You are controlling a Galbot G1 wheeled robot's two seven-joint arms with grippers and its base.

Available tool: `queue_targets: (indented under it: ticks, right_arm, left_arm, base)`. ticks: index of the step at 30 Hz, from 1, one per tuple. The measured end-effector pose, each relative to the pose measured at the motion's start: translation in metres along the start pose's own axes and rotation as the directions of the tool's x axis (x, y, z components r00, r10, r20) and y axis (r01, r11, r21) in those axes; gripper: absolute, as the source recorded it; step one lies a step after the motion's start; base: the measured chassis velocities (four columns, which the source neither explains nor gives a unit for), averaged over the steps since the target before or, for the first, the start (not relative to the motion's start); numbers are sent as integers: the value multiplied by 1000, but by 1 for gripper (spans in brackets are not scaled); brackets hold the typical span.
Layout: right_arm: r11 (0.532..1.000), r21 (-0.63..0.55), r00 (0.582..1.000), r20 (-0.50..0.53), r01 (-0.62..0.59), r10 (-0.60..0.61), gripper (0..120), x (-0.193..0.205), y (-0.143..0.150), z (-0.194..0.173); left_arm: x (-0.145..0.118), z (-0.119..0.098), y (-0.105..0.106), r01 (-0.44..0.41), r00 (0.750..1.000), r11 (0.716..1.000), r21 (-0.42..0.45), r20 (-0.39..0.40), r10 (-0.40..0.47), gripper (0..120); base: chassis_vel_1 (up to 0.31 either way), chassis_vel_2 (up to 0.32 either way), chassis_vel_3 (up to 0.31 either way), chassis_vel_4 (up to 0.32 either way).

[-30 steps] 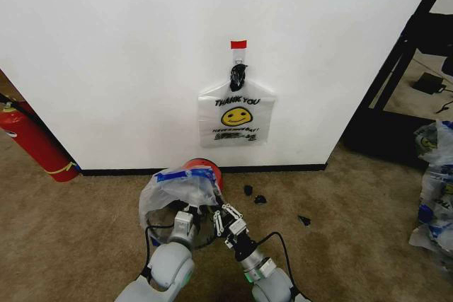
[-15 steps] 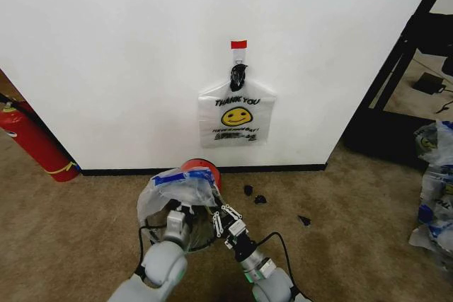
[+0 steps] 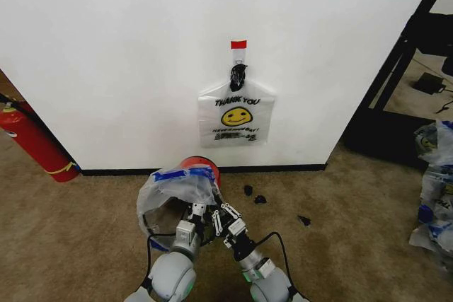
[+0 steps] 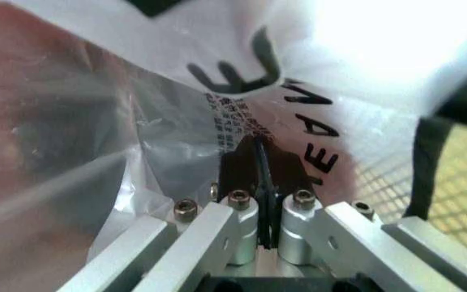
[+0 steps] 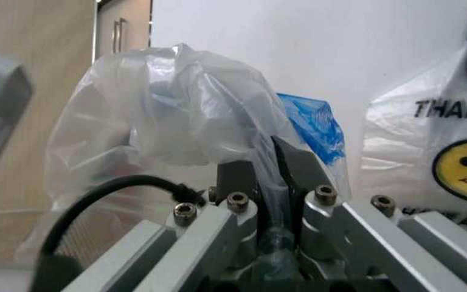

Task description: Pick up the garbage bag from the wall and place it over the trash bin.

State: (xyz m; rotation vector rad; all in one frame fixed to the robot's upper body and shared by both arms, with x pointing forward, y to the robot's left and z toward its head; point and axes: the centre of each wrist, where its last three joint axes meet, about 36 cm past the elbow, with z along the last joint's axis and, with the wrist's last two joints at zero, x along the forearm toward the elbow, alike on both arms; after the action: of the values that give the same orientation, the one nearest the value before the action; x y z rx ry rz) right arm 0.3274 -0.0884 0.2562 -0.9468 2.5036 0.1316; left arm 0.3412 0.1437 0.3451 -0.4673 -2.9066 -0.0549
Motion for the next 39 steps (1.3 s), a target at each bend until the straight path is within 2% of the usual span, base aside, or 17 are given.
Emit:
queue_targets:
  ticks: [6, 14, 16, 20, 29, 39]
  right_arm:
    - [1000, 1, 1000, 4, 9, -9, 1, -2, -1, 1]
    - [998, 24, 998, 6, 56, -56, 1, 2, -11, 3]
    - [997, 43, 998, 5, 61, -61, 1, 4, -21, 3]
    - [998, 36, 998, 14, 58, -59, 1, 3, -22, 3]
    - [998, 28, 998, 29, 57, -58, 1, 3, -22, -2]
    - [994, 10, 993, 41, 113, -113, 1, 2, -22, -2]
  left_arm:
    - [-2, -3, 5, -2, 1000, 1000, 1, 9, 2, 0]
    - [3, -5, 26, 18, 1000, 1000, -14, 20, -18, 0]
    - [5, -4, 32, 28, 999, 999, -19, 23, -28, 0]
    - [6, 4, 35, 34, 999, 999, -25, 5, -34, 0]
    - [5, 19, 30, 30, 999, 999, -33, -28, -31, 0]
    - [-1, 14, 26, -14, 1000, 1000, -26, -5, 14, 0]
  base:
    - [0, 0, 0, 0]
    - [0, 0, 0, 0]
    - [0, 0, 0, 0]
    - [0, 0, 0, 0]
    - [0, 0, 0, 0]
    - [0, 0, 0, 0]
